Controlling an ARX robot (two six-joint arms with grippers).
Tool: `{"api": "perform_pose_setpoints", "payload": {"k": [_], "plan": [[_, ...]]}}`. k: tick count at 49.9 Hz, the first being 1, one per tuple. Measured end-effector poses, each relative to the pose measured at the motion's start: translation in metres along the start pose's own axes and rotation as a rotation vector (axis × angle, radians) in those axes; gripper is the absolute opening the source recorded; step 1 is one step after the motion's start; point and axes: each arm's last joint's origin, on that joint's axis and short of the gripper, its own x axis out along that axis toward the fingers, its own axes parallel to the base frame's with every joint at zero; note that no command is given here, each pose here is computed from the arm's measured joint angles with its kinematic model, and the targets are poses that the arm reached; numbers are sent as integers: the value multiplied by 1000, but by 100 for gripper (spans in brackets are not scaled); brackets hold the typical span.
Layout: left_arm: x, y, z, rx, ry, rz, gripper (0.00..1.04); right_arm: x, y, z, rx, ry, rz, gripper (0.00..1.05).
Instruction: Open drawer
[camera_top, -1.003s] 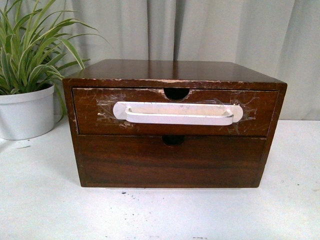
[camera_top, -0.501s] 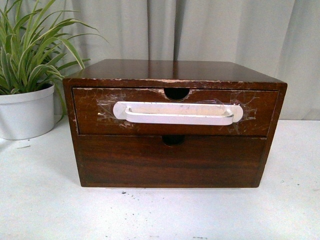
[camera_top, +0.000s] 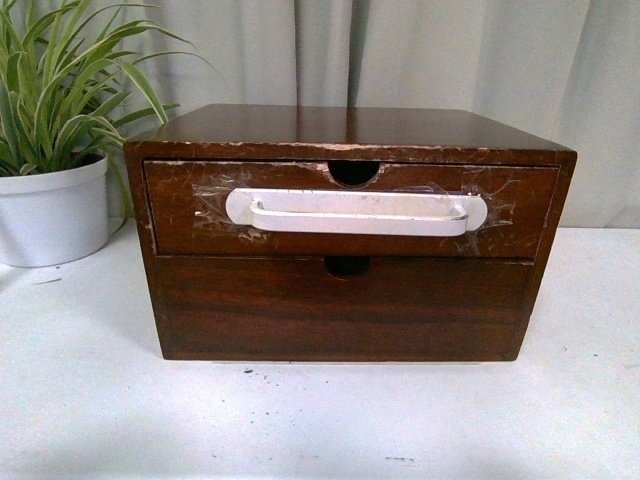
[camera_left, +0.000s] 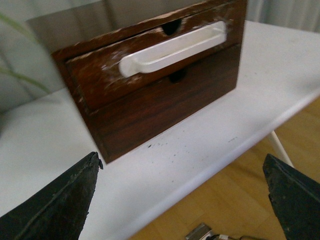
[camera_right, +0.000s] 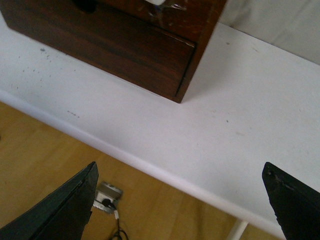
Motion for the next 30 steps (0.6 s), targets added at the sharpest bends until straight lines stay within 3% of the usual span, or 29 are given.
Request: {"api": "perform_pose_setpoints", "payload": {"k": [11,23,30], "plan": [[64,12,35,269,67,-280,98,57,-12,61,-303,76,90,96],[127,11,61,482,115,-446,98,110,-2,100,-522,150,248,96],[154,12,69,576,143,-476,98,131,6,109,-605,163,311,96]]}}
